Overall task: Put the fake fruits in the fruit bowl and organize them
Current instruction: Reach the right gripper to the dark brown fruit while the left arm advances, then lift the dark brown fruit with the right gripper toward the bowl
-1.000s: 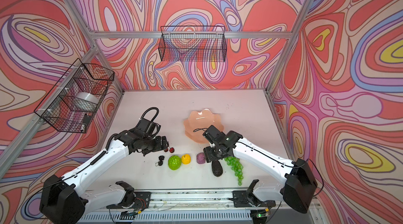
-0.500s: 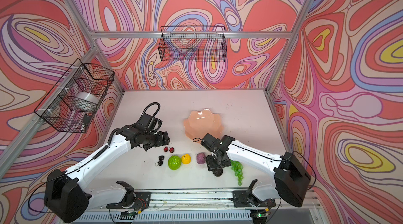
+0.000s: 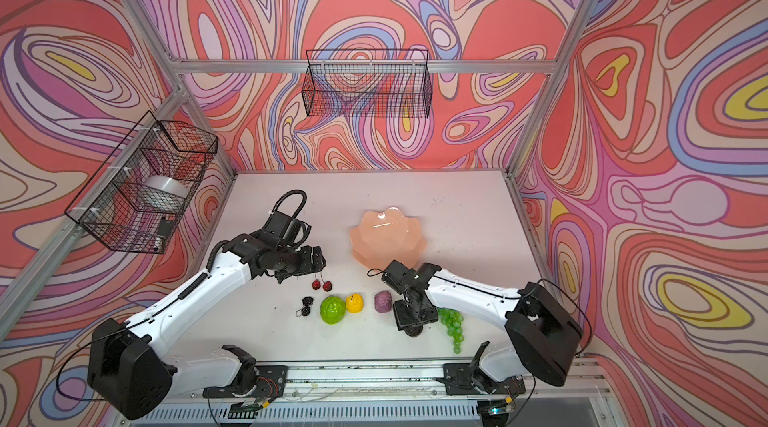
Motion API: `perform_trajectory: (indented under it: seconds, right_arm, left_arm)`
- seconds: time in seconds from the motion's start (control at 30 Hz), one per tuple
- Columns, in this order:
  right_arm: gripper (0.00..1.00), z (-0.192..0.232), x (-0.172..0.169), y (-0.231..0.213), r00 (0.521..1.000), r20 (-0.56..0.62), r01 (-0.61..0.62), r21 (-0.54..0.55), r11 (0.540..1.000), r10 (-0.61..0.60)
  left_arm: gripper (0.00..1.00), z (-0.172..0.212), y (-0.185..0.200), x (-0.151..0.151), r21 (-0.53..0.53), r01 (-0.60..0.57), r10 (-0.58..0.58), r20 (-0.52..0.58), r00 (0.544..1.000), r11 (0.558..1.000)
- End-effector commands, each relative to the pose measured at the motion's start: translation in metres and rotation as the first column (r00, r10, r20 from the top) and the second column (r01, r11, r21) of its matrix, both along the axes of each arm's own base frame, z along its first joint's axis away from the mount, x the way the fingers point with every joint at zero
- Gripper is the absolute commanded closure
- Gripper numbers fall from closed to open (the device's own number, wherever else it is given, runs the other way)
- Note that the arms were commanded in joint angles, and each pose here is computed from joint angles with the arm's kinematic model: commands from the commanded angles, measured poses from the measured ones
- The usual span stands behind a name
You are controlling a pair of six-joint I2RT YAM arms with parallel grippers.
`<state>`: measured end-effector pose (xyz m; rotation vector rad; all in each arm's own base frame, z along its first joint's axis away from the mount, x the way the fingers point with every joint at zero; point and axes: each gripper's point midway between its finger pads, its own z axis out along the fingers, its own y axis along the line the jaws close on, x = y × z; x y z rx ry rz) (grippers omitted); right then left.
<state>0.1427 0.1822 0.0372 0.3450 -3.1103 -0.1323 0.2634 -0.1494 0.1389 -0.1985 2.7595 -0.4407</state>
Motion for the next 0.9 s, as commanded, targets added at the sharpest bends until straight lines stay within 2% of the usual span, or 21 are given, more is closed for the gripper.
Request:
perform_trajectory:
  seconds: [0.0,0.13,0.3,0.57,0.7,0.87]
  right_arm:
    - [0.37,-0.004,0.004,0.005,1.000,0.019,-0.010,0.009,1.000,0.009]
    - [0.43,-0.009,0.001,0.006,1.000,0.006,-0.010,0.019,1.000,0.010]
    - [0.52,0.007,0.005,0.008,0.999,0.038,-0.021,0.039,0.999,0.020]
    - [0.56,0.076,0.016,0.017,0.993,0.097,-0.071,0.084,0.994,0.063]
    - [0.58,0.125,0.049,0.032,0.977,0.177,-0.136,0.110,0.985,0.115]
    - [0.61,0.165,0.128,0.031,0.947,0.283,-0.190,0.119,0.975,0.150]
  left_arm:
    - [0.12,0.005,-0.001,-0.001,0.004,0.005,-0.005,-0.008,1.000,1.000]
    - [0.12,0.008,0.000,0.000,0.009,0.002,-0.002,0.002,1.000,1.000]
    - [0.12,0.011,0.000,0.002,0.006,-0.002,0.002,0.012,1.000,1.000]
    - [0.12,0.029,-0.001,0.008,-0.011,-0.006,0.007,0.062,0.998,1.000]
    - [0.11,0.040,0.000,0.009,-0.027,-0.011,0.013,0.088,0.996,1.000]
    - [0.12,0.051,-0.002,0.005,-0.057,-0.005,0.010,0.093,0.996,0.998]
